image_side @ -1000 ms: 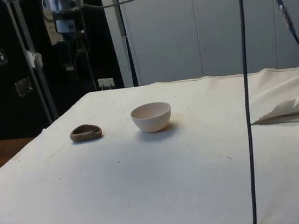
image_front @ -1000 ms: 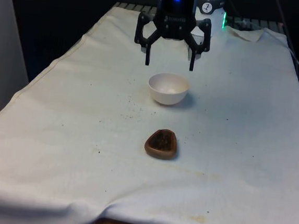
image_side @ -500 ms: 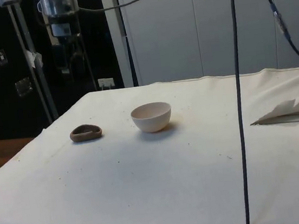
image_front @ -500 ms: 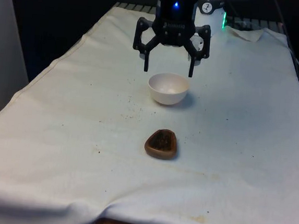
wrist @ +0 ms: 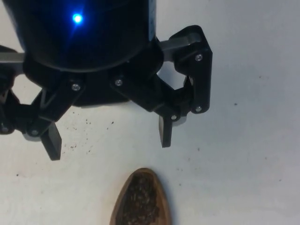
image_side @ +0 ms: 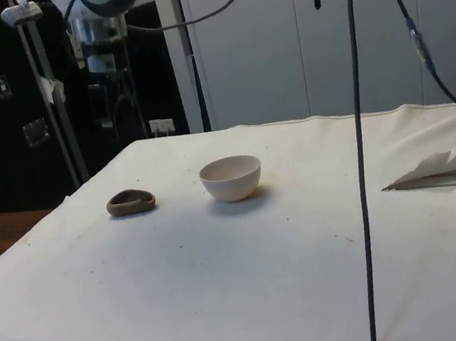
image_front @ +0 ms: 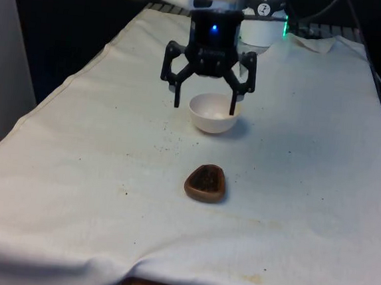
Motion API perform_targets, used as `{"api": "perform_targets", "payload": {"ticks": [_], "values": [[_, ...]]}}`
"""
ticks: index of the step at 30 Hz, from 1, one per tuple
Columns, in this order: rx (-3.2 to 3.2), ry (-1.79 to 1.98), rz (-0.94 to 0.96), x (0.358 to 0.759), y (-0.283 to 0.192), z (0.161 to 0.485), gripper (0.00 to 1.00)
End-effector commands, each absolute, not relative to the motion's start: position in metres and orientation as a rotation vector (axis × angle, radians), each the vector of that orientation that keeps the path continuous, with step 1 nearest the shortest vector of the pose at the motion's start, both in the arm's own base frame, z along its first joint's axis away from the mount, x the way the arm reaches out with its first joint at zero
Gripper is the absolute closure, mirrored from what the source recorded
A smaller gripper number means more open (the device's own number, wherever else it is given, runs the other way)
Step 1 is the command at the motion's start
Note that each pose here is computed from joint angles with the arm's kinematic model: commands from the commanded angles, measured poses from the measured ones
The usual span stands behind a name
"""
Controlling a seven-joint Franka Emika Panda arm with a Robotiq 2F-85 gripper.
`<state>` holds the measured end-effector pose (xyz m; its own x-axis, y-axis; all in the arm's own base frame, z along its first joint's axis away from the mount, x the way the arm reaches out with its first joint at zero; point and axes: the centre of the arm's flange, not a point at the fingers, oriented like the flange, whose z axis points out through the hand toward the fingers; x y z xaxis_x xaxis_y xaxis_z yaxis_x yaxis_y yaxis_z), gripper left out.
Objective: Pour the coffee beans from the cup into the bowl.
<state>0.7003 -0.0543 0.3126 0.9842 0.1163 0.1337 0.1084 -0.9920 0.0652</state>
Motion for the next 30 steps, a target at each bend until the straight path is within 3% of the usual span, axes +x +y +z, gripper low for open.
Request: {"api": "perform_targets", "payload": {"ticks": [1, 30], "values": [[3.07, 0.182, 0.235, 0.701, -0.059, 0.307, 0.0], [3.04, 0.223, 0.262, 0.724, -0.066, 0.233, 0.0]]}}
